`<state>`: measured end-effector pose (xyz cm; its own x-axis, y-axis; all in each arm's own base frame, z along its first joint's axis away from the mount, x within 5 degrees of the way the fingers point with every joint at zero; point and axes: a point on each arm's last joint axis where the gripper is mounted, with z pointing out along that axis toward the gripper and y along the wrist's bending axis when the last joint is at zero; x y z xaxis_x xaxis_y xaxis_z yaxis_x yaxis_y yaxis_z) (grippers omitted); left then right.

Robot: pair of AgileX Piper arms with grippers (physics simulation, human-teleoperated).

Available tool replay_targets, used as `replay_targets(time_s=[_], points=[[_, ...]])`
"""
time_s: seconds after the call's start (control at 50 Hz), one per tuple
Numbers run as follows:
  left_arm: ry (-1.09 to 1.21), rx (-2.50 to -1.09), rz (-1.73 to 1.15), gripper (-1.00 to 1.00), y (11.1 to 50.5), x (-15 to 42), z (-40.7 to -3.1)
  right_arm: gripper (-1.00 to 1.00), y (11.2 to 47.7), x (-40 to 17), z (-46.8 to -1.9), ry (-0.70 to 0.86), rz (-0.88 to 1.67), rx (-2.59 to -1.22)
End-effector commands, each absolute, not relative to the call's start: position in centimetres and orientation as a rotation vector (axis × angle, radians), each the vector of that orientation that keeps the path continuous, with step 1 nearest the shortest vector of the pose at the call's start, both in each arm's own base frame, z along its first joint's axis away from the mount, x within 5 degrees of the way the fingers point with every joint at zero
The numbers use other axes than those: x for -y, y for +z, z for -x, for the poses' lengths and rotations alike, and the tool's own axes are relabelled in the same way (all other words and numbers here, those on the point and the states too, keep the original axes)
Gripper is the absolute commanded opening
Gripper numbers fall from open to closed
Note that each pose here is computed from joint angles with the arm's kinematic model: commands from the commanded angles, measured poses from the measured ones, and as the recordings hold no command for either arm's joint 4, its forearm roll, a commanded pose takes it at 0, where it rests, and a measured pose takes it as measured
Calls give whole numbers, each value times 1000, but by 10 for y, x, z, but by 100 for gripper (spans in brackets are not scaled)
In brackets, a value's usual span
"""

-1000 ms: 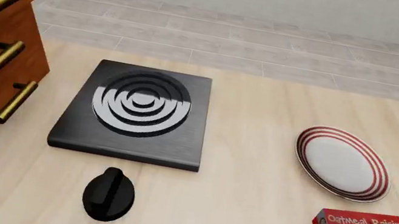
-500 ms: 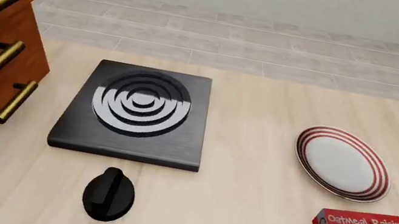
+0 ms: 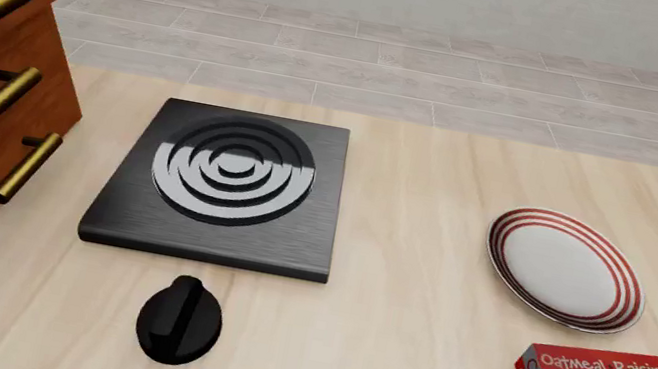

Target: Pick the akita bowl on the cookies box and place it on the plate.

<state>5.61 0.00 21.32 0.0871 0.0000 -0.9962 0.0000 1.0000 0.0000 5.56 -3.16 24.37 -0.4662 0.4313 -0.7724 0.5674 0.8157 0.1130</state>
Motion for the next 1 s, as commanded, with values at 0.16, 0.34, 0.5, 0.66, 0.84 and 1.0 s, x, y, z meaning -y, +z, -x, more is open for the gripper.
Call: replay_targets(time_s=[0.16, 0.34, 0.5, 0.66, 0.84, 1.0], points=[[0, -1484, 0, 100, 213, 0, -56, 100, 228, 30, -57, -168, -746, -2139], [0, -1484, 0, 100, 213, 0, -56, 100, 225, 31, -58, -164, -743, -2145], [0, -1484, 0, 100, 213, 0, -56, 100, 218, 30, -58, -154, -744, -2155], [0, -1484, 0, 100, 213, 0, -56, 100, 210, 31, -61, -145, -750, -2167], [0, -1484, 0, 100, 213, 0, -56, 100, 204, 32, -63, -138, -747, -2179], [0, -1484, 0, 100, 213, 0, -56, 100, 199, 32, -65, -133, -752, -2183]])
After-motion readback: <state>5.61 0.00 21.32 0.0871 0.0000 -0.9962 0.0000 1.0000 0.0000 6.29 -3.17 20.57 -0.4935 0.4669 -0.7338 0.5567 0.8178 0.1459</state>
